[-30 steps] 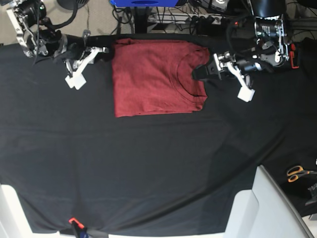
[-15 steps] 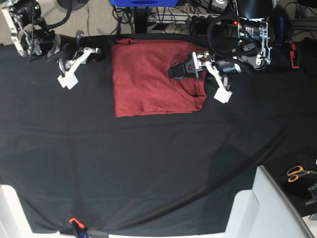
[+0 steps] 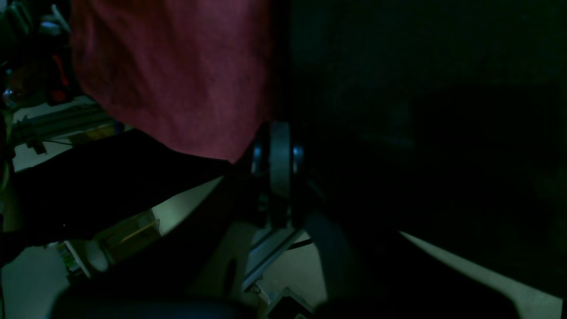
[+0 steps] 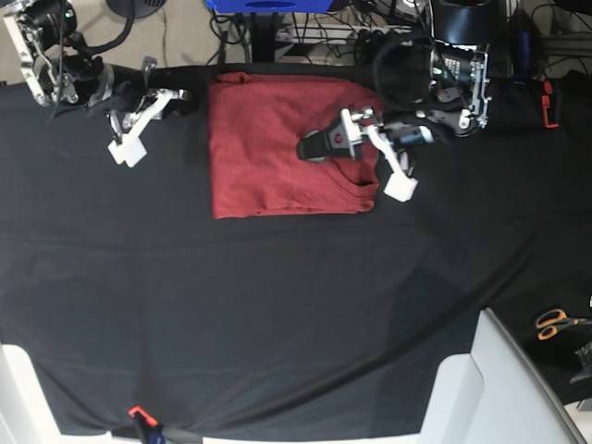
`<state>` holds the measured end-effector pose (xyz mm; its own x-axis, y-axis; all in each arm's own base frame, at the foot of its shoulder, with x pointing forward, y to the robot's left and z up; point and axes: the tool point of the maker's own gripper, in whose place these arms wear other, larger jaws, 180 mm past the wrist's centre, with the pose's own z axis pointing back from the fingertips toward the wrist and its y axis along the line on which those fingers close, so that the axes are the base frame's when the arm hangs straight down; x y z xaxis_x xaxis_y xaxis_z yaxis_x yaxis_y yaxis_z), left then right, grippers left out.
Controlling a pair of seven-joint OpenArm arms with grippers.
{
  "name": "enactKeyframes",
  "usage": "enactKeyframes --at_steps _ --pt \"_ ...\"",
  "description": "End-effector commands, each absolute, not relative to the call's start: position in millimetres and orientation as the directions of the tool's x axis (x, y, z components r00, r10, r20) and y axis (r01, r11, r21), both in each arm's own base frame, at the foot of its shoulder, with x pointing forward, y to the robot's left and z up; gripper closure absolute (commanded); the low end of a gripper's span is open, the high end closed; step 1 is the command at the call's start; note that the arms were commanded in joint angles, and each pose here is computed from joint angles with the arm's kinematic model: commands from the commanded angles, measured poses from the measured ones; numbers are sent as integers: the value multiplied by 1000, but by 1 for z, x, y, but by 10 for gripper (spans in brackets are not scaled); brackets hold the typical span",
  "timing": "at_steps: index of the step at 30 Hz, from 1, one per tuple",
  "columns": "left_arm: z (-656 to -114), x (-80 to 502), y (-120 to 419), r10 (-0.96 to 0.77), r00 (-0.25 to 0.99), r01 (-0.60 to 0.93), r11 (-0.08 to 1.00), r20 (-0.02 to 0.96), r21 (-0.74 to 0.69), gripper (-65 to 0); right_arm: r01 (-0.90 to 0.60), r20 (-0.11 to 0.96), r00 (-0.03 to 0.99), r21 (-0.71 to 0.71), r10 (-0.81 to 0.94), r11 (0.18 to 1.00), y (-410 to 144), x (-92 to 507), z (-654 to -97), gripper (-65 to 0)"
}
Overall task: Fold the T-shirt properly
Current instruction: 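Reach the left gripper to the shirt's folded edge and grasp it, then fold the grasped edge over onto the shirt with the left gripper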
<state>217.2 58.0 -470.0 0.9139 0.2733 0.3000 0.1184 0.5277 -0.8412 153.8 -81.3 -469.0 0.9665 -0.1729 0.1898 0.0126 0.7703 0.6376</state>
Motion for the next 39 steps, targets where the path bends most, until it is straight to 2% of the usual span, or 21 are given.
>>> enactKeyframes --at_steps 1,3,4,10,11,14,18,23,28,34,39 --pt "-480 205 54 211 939 114 555 272 -824 -650 -2 211 961 648 -177 761 -82 160 -462 0" --pt "-479 206 47 193 941 130 548 276 -826 -596 -1 211 961 648 -178 762 -83 160 -462 0" --pt "-478 209 45 187 941 138 546 281 -826 -538 -1 211 961 648 -178 762 -83 160 -462 0" --pt "-474 219 48 189 935 153 551 301 -821 -58 41 237 940 638 -247 769 -104 167 -459 0" --pt "-473 220 47 184 935 158 551 304 -819 0 28 264 930 641 -255 767 -108 172 -455 0" --pt "-478 219 49 173 940 150 562 293 -814 0 -7 311 915 651 -258 759 -120 175 -450 0" --pt "-492 220 49 100 957 160 603 273 -781 0 39 295 911 635 -288 771 -138 173 -459 0" --pt "-495 216 56 -178 946 320 658 271 -682 0 76 269 913 626 -307 776 -146 167 -470 0" --pt "-485 224 61 -503 819 565 625 275 -540 0 76 271 912 625 -308 777 -147 169 -470 0" --pt "-473 242 56 -694 663 733 525 281 -432 0 71 280 909 626 -308 777 -147 174 -468 0" --pt "-472 258 56 -832 506 851 436 230 -293 0 68 284 908 626 -308 777 -147 176 -467 0"
